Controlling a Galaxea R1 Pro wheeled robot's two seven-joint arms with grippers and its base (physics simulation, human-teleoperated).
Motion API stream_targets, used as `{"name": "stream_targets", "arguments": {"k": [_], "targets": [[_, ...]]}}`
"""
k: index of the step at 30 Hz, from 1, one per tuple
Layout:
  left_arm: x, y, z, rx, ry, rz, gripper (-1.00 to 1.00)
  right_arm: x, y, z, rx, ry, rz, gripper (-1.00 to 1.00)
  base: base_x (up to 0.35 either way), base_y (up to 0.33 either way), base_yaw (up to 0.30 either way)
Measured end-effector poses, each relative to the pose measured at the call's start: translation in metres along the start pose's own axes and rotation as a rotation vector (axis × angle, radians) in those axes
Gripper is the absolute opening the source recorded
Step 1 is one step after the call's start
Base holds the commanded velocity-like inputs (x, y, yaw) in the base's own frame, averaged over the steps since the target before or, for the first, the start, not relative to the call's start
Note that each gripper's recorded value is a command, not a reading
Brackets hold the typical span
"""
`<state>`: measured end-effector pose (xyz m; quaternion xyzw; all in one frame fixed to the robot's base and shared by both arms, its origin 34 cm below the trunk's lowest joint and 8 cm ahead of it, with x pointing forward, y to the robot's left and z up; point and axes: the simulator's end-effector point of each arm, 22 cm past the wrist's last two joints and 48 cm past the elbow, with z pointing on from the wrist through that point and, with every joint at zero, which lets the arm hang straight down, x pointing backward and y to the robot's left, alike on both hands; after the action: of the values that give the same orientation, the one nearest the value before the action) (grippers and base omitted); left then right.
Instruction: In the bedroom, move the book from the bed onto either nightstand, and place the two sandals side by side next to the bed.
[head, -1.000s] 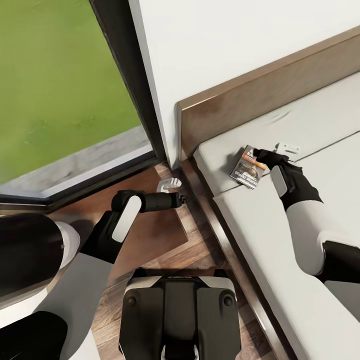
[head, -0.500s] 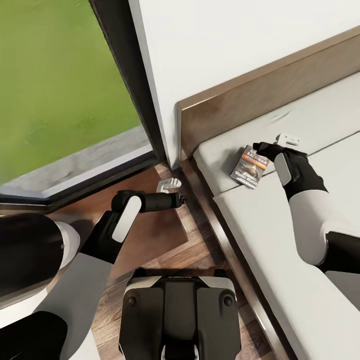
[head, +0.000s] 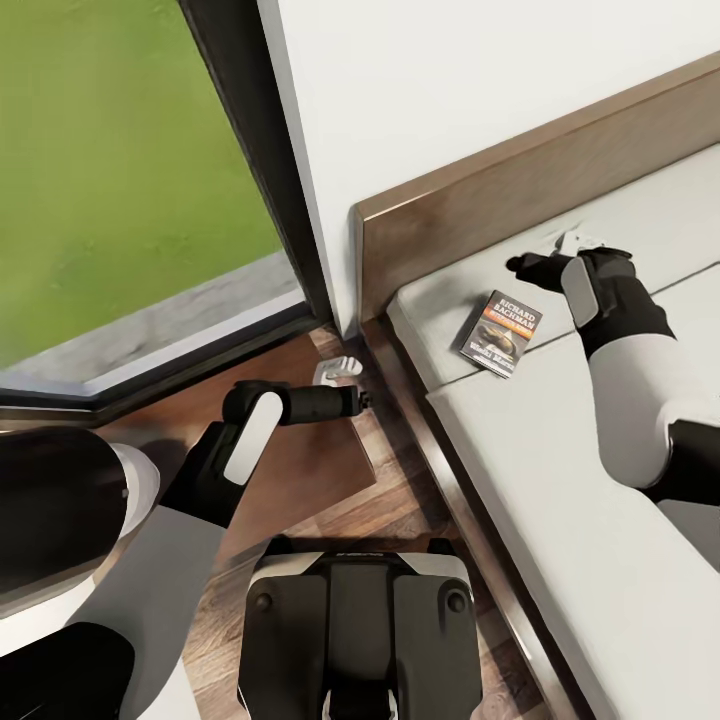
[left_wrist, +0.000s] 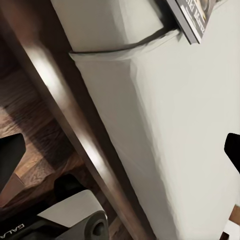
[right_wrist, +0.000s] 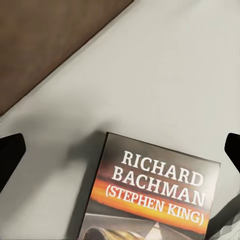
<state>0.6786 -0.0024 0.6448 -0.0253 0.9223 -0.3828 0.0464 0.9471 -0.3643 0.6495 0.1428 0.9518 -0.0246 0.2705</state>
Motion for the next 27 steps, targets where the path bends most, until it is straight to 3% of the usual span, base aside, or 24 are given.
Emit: {"name": "stream_targets", "arguments": {"k": [11, 16, 27], "targets": [[0.007, 0.014, 0.001, -0.02, 0.013, -0.003, 1.0, 0.008, -0.002, 0.005, 0.003, 0.016, -0.002, 1.0, 0.0, 0.0, 0.0], [0.01, 0.018, 0.003, -0.02, 0.018, -0.008, 1.0, 0.022, -0.002, 0.007, 0.005, 0.085, -0.007, 1.0, 0.0, 0.0, 0.0], [0.018, 0.026, 0.009, -0.024, 0.031, -0.02, 1.0, -0.004, 0.009, 0.005, -0.014, 0.091, 0.003, 1.0, 0.0, 0.0, 0.0]]}}
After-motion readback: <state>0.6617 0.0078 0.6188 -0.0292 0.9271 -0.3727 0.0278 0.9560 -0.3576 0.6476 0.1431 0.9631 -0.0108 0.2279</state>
